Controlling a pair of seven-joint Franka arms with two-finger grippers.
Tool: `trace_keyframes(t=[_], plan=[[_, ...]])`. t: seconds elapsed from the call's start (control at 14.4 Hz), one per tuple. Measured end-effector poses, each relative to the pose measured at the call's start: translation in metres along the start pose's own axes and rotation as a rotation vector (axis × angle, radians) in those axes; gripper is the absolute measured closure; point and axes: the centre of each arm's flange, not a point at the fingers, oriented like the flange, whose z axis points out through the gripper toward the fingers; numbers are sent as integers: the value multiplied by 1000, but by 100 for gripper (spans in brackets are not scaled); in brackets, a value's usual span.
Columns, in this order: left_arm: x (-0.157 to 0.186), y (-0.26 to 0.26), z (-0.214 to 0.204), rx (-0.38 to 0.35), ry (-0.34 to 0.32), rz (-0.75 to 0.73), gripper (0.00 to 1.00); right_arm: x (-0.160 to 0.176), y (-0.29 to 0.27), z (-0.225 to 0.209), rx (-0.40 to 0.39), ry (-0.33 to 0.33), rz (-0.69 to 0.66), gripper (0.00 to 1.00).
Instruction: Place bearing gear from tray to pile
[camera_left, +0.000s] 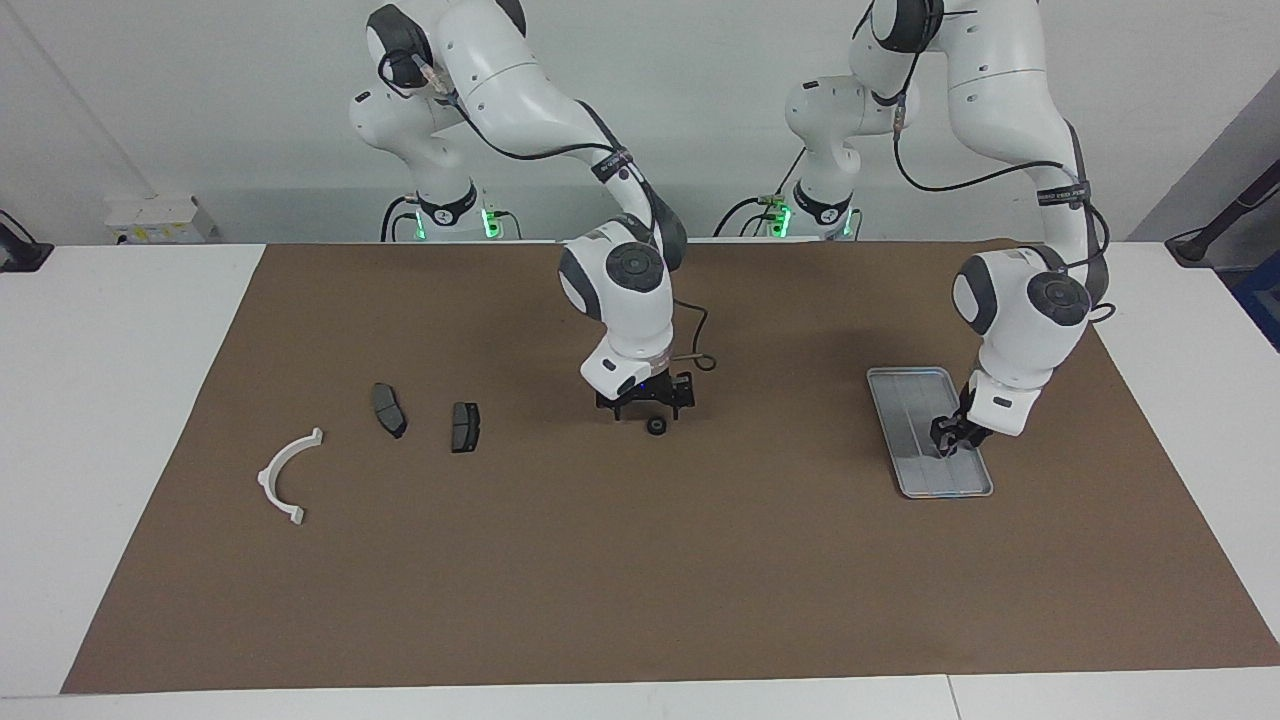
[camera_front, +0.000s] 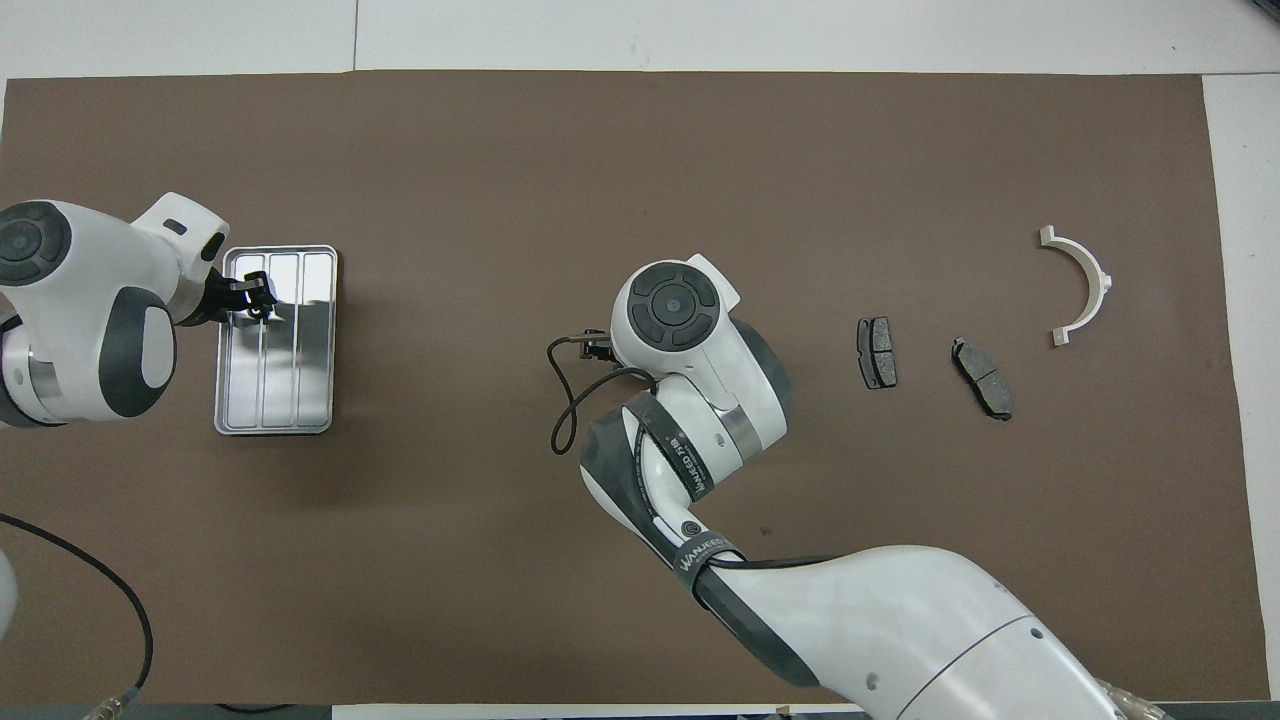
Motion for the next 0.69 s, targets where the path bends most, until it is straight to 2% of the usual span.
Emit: trace_keyframes(t=[0.21,0.28,0.48,0.55,0.62,0.69], plan=[[-3,2,4,-2,-2,-9,40,10,-9,-10,22,27,-1,0],[-5,3,6,-4,3,-20,47,13,-11,-12,27,32,-1,0],[-6,5,8,-9,11,-44,50,15,-14,-9,28,33,-2,0],[-6,5,7,-9,13,-47,56,15,-14,-8,28,32,-2,0],[-5,5,6,-10,16,-48,70,15,-14,-7,27,32,-2,0],[-6,4,2,-10,19,-49,74,15,-14,-7,27,31,-2,0]])
